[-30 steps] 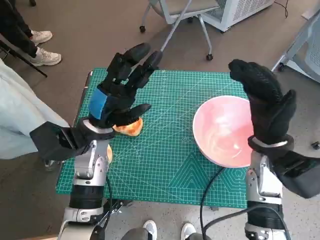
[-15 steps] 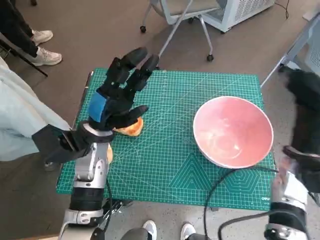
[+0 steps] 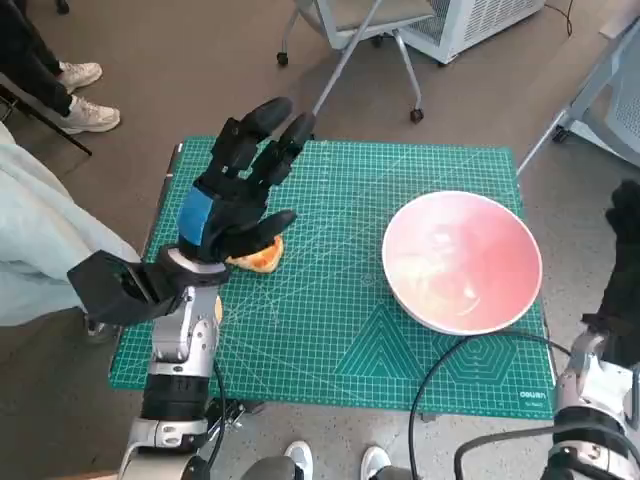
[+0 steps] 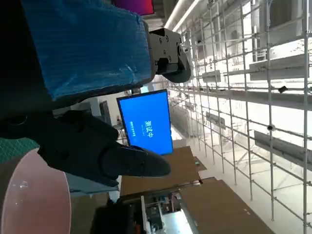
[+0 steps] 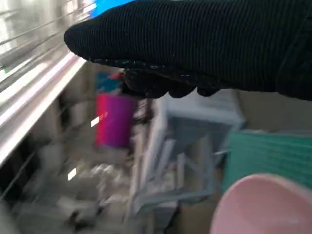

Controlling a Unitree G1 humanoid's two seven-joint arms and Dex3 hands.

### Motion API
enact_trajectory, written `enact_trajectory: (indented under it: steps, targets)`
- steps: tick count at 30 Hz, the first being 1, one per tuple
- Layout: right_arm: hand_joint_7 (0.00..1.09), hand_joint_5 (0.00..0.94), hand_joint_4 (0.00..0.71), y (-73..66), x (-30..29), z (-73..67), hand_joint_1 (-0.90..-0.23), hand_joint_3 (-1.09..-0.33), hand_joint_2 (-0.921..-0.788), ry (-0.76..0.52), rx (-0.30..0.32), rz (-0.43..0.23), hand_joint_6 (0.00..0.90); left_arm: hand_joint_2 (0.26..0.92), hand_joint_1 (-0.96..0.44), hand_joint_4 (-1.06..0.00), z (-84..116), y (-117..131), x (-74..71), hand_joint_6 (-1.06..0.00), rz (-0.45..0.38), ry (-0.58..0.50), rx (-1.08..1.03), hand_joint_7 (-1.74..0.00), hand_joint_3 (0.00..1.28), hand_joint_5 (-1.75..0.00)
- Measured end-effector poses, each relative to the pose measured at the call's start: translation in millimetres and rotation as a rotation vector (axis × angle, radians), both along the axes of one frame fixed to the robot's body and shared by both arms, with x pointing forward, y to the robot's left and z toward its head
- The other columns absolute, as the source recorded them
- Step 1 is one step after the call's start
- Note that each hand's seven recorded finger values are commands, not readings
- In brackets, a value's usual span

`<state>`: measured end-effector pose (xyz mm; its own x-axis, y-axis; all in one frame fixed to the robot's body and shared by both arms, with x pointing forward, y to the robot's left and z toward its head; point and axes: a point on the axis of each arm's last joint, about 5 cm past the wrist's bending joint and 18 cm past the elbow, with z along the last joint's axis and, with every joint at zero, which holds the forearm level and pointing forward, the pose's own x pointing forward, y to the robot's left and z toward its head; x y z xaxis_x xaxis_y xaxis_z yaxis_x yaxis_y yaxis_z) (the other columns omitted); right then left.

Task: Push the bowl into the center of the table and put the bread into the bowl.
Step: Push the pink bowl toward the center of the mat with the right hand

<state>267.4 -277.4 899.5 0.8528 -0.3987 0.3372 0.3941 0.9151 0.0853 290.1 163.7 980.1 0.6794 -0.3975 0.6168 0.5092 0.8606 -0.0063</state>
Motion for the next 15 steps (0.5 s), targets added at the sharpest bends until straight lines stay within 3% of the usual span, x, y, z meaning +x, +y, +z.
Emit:
enact_trajectory:
  steps: [8, 15]
  targets:
    - [0.29, 0.0, 0.146, 5.9, 0.1, -13.4, -0.541, -0.793, -0.921, 0.123, 0.055, 0.022, 0.172, 0.921, -0.51, -0.21, -1, 1, -0.6, 0.0, 0.005, 0.003, -0.001, -0.61, 0.24, -0.01]
    - [0.27, 0.001, 0.145, 18.9, 3.0, -23.1, -0.546, -0.815, -0.921, 0.22, 0.097, 0.057, 0.181, 0.921, -0.51, -0.21, -2, 2, -1.7, 0.0, 0.012, 0.006, 0.002, -0.61, 0.24, -0.01]
